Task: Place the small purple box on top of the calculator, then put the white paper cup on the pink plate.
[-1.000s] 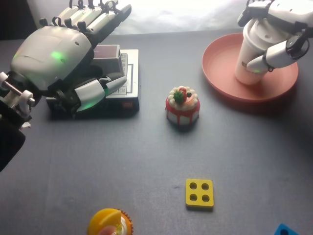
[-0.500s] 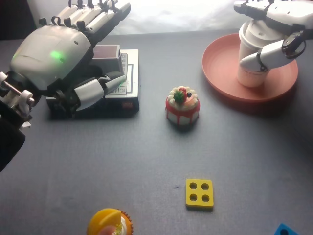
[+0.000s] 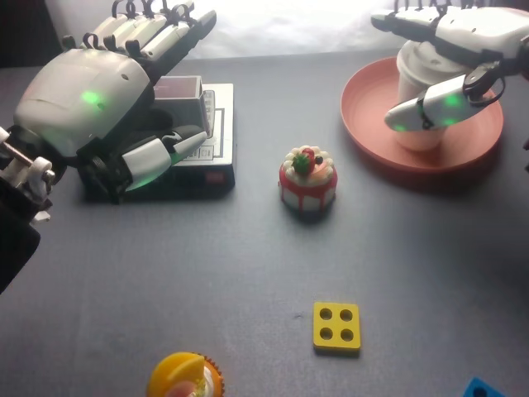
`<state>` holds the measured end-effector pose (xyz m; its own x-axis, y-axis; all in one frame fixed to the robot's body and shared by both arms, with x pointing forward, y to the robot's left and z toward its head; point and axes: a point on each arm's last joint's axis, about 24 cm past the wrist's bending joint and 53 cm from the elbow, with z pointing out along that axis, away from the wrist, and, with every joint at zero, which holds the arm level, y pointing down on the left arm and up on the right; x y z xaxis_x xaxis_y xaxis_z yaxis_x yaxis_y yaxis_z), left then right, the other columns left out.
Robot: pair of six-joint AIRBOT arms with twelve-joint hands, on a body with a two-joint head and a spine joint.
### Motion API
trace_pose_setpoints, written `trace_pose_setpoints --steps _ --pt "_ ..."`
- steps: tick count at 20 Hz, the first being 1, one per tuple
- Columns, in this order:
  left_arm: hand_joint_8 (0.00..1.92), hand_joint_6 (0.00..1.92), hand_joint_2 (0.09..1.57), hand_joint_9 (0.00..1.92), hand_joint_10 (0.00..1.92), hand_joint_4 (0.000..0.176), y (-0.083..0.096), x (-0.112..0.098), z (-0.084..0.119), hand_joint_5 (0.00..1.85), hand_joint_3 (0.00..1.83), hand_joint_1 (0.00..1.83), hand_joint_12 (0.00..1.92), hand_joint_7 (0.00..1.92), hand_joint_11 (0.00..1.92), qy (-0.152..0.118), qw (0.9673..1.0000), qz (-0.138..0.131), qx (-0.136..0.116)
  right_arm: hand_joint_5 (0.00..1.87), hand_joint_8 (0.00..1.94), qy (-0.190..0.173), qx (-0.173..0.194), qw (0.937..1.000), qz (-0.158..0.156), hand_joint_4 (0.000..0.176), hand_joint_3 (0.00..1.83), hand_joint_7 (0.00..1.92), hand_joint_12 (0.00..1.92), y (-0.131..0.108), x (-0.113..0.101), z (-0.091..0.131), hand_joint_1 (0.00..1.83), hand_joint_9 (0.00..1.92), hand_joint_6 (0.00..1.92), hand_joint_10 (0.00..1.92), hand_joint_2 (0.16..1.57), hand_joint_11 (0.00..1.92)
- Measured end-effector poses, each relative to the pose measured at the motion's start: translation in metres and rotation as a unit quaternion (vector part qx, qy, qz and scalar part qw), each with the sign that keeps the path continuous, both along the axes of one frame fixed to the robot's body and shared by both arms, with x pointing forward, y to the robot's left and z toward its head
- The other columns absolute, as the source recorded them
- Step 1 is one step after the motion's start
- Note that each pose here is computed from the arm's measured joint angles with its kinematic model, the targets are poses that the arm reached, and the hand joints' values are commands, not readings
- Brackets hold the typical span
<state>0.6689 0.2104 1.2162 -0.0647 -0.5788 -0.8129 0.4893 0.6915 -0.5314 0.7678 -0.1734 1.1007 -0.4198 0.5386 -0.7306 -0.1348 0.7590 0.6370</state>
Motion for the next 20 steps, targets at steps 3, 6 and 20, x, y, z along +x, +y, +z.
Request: trace_pose_setpoints --steps 3,6,20 --pt "0.0 0.0 1.26 0.03 0.0 0.03 0.001 -0.001 -0.004 0.08 0.0 0.79 0.51 0.01 0.0 0.004 1.0 0.001 0.002 0.0 0.0 -0.017 0.002 0.9998 0.002 0.174 0.0 0.0 0.0 -0.002 -0.005 0.012 0.63 0.0 0.0 0.0 0.91 0.0" --pt "0.0 0.0 1.26 0.03 0.01 0.018 0.003 -0.001 -0.004 0.09 0.0 0.81 0.46 0.01 0.0 0.006 1.0 0.005 -0.002 0.0 0.0 -0.049 0.002 0.9988 -0.004 0.176 0.01 0.0 0.0 -0.015 -0.008 0.034 0.63 0.0 0.0 0.0 0.97 0.0" --pt "0.0 0.0 1.29 0.02 0.01 0.001 0.019 -0.011 -0.009 0.05 0.0 0.78 0.35 0.0 0.0 0.01 0.9997 0.022 -0.008 0.0 0.0 -0.225 0.019 0.9737 0.031 0.145 0.03 0.0 0.0 -0.021 -0.078 0.141 0.61 0.0 0.0 0.0 1.02 0.0"
